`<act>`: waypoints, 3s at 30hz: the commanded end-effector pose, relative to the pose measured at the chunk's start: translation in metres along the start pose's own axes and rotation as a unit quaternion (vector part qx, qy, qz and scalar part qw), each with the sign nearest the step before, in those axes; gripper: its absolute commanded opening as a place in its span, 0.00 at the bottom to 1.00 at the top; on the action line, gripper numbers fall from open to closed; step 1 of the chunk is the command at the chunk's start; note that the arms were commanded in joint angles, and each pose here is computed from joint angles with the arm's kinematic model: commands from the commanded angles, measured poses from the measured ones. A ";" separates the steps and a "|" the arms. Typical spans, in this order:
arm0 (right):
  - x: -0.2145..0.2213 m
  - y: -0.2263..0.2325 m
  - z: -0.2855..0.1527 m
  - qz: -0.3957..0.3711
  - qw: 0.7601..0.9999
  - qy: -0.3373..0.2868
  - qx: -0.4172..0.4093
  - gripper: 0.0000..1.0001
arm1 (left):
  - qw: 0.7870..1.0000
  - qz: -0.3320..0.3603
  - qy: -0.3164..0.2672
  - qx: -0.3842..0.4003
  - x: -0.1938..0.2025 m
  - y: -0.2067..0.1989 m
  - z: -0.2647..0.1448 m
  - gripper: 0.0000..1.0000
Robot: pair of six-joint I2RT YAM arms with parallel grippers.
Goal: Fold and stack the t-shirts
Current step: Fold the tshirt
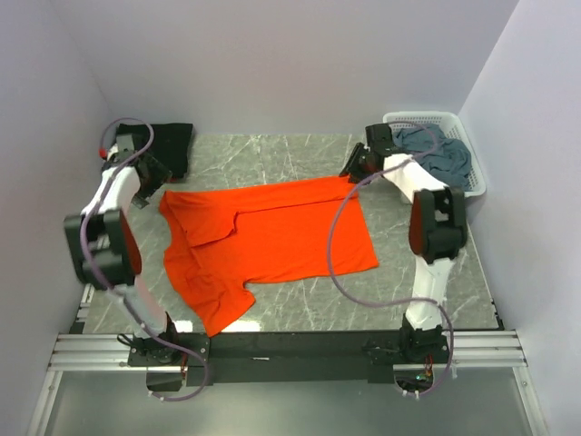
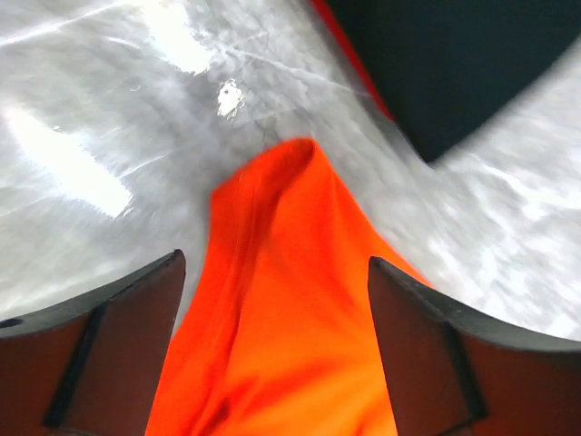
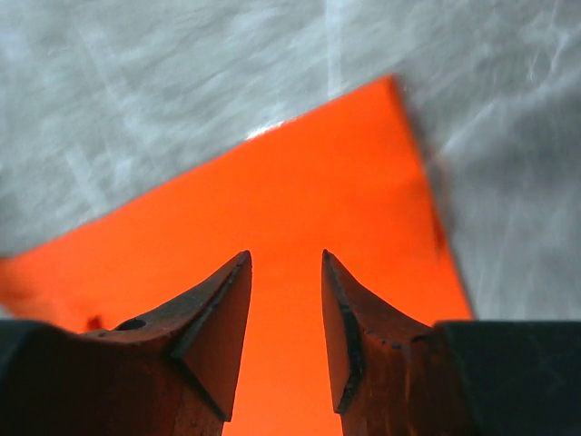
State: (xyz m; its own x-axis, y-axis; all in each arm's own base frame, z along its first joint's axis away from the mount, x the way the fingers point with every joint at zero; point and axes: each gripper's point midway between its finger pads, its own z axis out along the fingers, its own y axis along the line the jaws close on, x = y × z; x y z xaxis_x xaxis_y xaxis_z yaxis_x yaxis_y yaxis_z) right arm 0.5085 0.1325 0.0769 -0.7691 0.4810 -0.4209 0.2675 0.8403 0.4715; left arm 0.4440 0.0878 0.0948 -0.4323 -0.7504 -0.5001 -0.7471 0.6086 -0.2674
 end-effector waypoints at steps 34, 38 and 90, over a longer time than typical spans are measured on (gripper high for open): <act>0.225 -0.026 -0.134 -0.204 0.975 0.070 -0.056 0.44 | 0.987 0.008 0.105 -0.120 0.178 0.153 -0.080 0.44; 0.225 -0.024 -0.132 -0.206 0.974 0.070 -0.062 0.44 | 0.983 0.014 0.114 -0.143 0.185 0.159 -0.073 0.44; 0.211 -0.042 -0.135 -0.174 0.981 0.053 -0.065 0.43 | 0.984 -0.052 0.095 -0.139 0.149 0.161 -0.073 0.67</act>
State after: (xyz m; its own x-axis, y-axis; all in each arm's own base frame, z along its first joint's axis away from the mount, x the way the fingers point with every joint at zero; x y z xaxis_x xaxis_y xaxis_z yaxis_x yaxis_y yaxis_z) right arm 0.2524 0.1641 0.0673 -0.8743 0.1251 -0.4690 -0.0827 0.9138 0.3978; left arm 0.2015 0.0528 0.0357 -0.3985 -0.8685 -0.2948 -0.9067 0.4215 -0.0162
